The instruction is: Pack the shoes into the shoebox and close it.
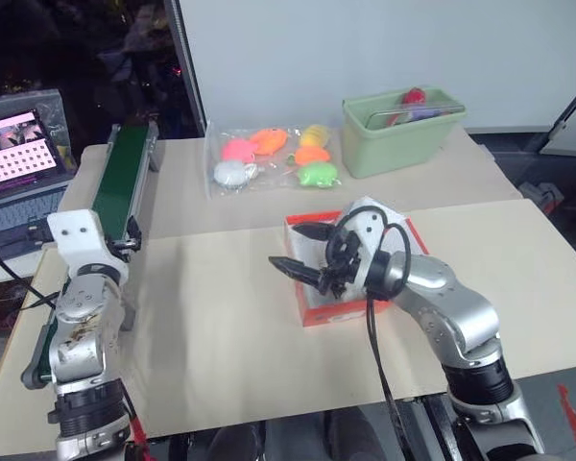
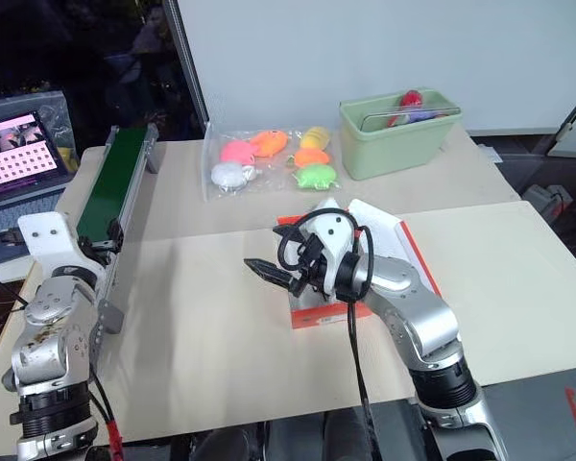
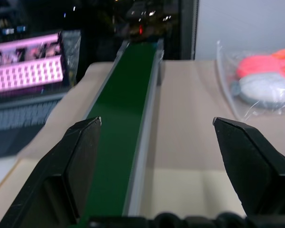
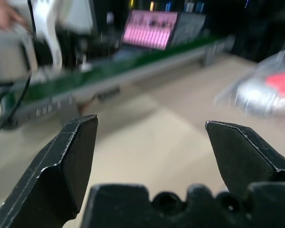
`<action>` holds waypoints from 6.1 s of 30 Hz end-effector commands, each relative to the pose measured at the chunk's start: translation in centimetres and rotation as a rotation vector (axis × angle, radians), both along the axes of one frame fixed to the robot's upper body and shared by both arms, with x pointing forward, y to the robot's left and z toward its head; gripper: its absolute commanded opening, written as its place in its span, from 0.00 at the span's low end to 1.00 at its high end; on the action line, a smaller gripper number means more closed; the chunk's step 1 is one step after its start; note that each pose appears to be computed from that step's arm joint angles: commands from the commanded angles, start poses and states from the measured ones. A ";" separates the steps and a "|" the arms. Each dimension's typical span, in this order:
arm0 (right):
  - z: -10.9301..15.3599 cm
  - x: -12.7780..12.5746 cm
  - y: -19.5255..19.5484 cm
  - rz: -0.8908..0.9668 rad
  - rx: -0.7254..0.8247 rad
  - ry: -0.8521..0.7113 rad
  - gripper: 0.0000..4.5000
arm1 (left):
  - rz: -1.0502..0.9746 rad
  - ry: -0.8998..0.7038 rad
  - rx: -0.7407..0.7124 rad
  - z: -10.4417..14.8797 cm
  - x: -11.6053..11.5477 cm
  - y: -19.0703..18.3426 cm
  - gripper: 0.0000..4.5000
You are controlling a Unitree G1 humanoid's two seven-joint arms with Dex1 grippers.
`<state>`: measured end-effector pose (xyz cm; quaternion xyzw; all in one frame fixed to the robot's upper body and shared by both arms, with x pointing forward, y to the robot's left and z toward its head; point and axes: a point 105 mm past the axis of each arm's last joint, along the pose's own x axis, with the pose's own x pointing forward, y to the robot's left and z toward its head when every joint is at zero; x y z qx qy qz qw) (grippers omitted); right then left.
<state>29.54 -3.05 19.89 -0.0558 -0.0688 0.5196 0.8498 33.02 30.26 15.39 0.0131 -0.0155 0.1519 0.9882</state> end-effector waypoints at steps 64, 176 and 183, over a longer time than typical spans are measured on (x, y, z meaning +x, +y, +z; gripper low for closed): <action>-5.4 -3.4 0.1 0.314 -0.107 0.092 1.00 | 0.081 0.156 -0.049 -0.8 -0.1 4.3 0.95; 0.5 0.0 -2.2 0.162 0.038 0.119 1.00 | 0.556 0.475 -0.371 -9.0 -14.8 1.0 0.98; 0.8 0.3 -2.3 0.147 0.058 0.121 1.00 | 0.559 0.495 -0.401 -9.4 -14.3 1.0 0.98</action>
